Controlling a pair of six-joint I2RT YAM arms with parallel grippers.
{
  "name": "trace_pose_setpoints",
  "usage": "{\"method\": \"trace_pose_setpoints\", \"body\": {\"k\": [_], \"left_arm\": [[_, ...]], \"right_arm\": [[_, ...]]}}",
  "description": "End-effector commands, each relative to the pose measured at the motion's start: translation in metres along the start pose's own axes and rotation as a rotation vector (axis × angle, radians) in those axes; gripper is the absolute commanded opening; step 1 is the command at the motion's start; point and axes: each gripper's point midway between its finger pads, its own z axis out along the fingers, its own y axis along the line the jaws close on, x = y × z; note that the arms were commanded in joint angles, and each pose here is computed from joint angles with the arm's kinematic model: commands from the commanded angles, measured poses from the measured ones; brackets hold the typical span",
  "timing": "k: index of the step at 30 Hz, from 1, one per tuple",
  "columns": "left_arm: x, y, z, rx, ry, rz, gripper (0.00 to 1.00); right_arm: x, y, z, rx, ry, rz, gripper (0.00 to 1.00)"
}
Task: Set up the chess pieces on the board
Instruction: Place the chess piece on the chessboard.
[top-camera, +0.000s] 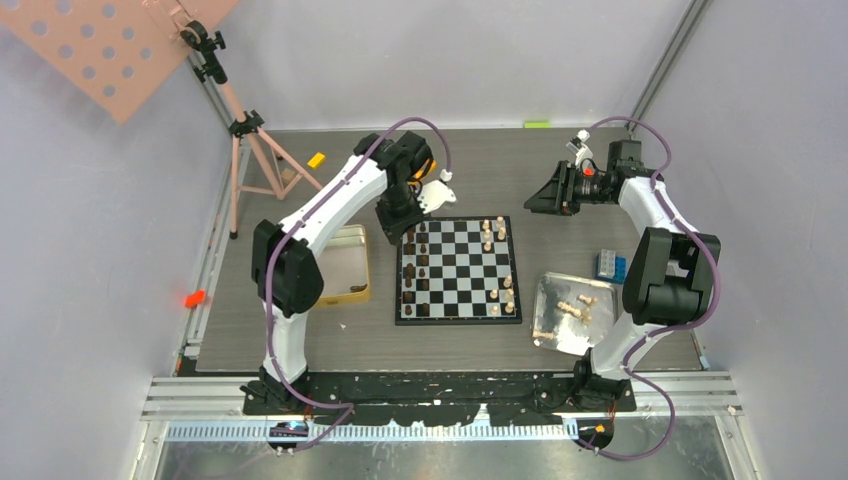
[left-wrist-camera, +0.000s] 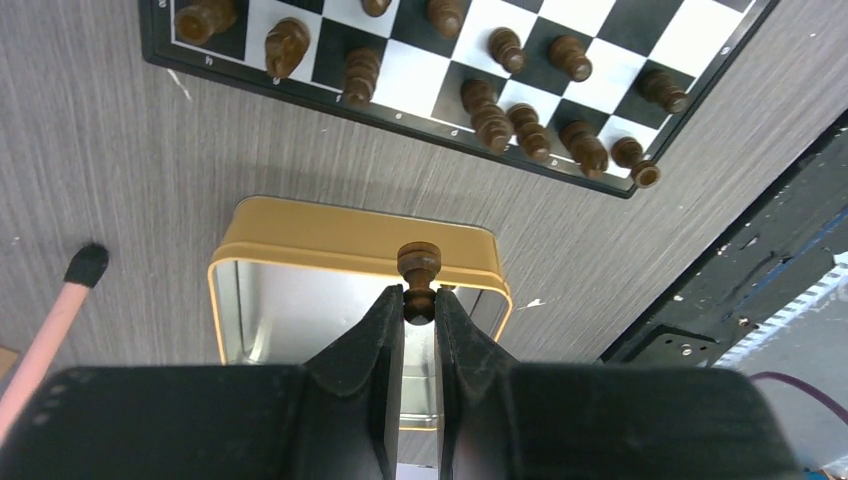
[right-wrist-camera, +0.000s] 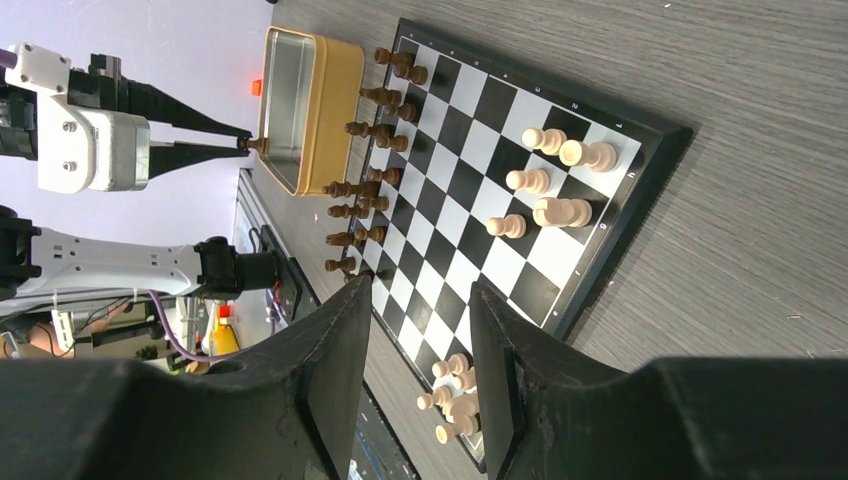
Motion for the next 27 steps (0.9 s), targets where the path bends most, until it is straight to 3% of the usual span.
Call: {"method": "trace_pose_setpoints", "body": {"k": [1,15,27], "left_arm": [[-0.015,-0.026,-0.013,0.054,-0.055,0.02,0.07],[-0.037,-0.09,0.031,0.108,0.112,0.229,0.08],[-0.033,-0.104,0.067,0.132,0.227,0.268,0.09]], "right_arm": [[-0.013,0.019,-0.01,-0.024,-0.036,-0.065,0.47],[-0.013,0.017,-0.01,-0.012,-0.036,-0.064,0.47],[-0.011,0.017,-0.009,-0.018,-0.031,-0.059,0.47]]}}
